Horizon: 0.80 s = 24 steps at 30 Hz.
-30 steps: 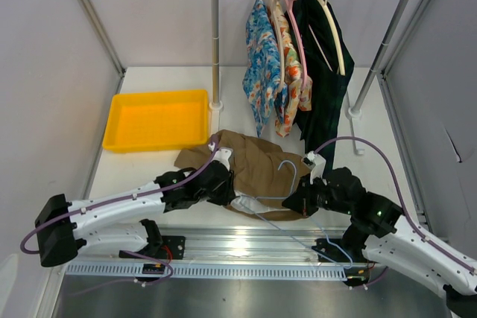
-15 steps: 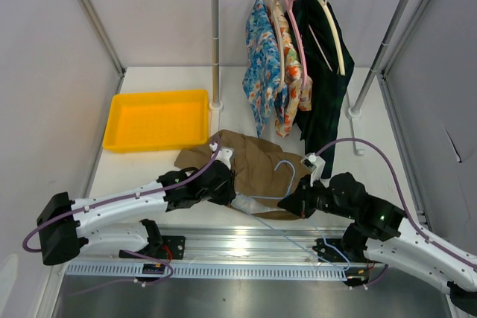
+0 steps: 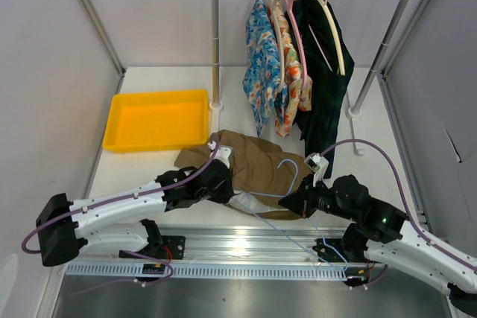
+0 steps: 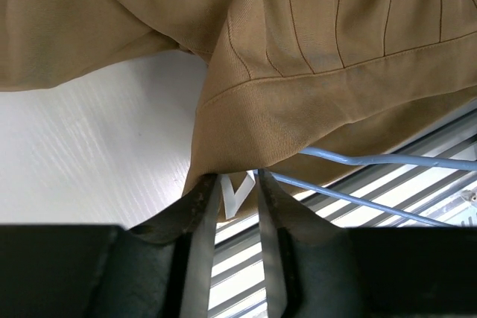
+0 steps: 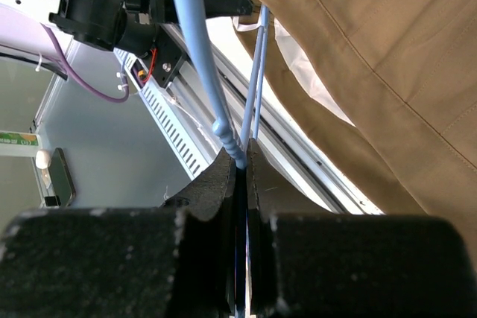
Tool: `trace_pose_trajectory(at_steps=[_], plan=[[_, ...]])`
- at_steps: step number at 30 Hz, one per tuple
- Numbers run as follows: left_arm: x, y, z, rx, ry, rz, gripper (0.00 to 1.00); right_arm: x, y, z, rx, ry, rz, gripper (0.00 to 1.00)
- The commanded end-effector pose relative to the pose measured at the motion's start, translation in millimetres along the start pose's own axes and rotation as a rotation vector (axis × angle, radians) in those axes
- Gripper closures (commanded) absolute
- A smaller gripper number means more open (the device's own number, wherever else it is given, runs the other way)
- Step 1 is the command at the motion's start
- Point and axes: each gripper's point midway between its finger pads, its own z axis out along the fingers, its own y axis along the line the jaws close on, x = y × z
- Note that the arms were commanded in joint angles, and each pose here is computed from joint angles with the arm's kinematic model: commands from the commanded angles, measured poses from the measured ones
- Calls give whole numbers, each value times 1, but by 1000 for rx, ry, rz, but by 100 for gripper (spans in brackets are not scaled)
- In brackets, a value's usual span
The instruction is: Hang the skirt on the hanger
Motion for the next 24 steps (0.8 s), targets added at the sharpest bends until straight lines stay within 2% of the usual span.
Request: trace_pose_trajectory(at_steps=[1, 7, 12, 19, 24], plan=[[-26, -4, -11, 6, -86, -9, 70, -13, 9, -1, -36, -62, 7, 100], [-26, 0, -13, -8, -87, -7, 78, -17, 11, -4, -39, -75, 3, 100], [-23, 0, -12, 2, -75, -4, 80, -17, 13, -3, -45, -73, 0, 100], [-22, -6, -14, 40, -75, -8, 100, -16, 11, -5, -36, -69, -1, 100], [-25, -1, -15, 20, -81, -22, 100, -19, 7, -9, 2, -68, -19, 100]])
